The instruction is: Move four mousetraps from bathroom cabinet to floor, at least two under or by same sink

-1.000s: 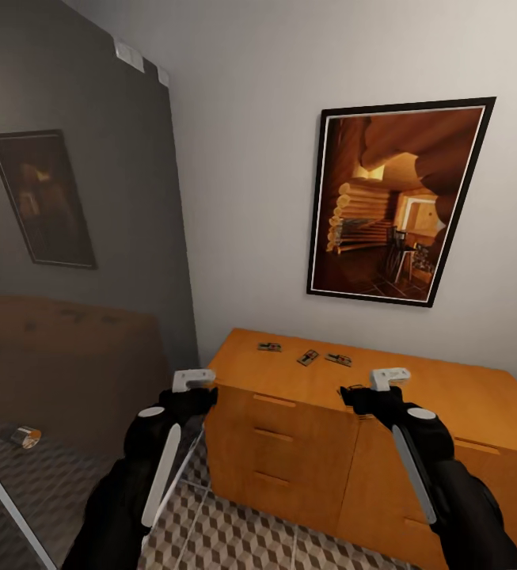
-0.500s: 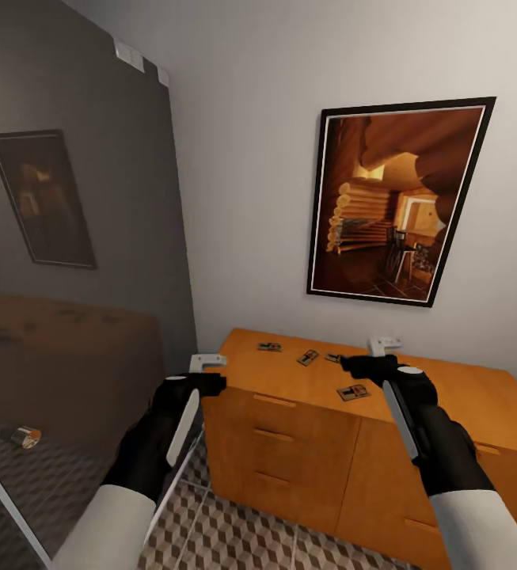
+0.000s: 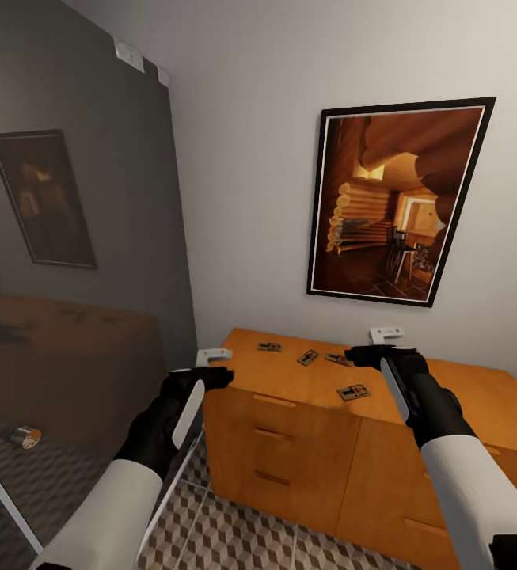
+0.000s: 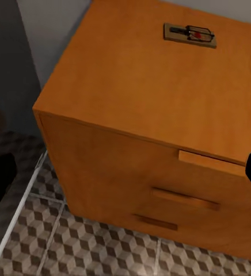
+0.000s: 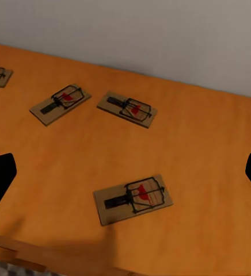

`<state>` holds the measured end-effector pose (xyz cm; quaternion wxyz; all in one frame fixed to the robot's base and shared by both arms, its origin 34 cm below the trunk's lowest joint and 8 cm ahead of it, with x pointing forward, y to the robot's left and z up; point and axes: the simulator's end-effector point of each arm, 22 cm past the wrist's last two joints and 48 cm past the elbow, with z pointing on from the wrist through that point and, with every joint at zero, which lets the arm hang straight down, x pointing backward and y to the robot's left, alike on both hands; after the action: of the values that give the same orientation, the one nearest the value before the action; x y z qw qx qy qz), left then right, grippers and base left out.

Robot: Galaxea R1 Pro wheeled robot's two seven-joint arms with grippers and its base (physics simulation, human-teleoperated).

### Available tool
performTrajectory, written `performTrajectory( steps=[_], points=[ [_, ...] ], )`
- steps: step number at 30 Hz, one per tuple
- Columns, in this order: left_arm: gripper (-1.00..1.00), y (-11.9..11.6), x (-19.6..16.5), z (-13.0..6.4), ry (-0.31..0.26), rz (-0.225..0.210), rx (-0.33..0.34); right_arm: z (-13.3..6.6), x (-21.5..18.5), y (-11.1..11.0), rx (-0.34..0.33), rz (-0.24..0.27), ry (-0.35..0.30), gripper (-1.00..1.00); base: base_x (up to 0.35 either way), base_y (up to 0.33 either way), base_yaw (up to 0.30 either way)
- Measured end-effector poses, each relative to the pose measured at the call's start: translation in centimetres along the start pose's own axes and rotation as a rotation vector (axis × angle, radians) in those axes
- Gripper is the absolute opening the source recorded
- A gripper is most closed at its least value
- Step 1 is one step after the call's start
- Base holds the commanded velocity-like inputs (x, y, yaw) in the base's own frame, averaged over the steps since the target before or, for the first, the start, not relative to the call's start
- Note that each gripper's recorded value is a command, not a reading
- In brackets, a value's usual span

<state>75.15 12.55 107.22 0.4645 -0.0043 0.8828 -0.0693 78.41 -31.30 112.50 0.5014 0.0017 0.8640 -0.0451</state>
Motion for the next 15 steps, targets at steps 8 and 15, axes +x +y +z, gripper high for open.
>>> performTrajectory(
  steps=[8,15],
  points=[
    [1.0,-0.51,-0.66,0.05,-0.032,-0.033,0.026,0.05,0.04,-0.11,-0.004,-0.004,0.003,1.0,0.0,0.0,0.0],
    [1.0,-0.52,-0.71,0.06,-0.036,-0.032,0.026,0.04,0.04,-0.29,0.005,-0.018,0.003,1.0,0.035,-0.011,0.0]
  ],
)
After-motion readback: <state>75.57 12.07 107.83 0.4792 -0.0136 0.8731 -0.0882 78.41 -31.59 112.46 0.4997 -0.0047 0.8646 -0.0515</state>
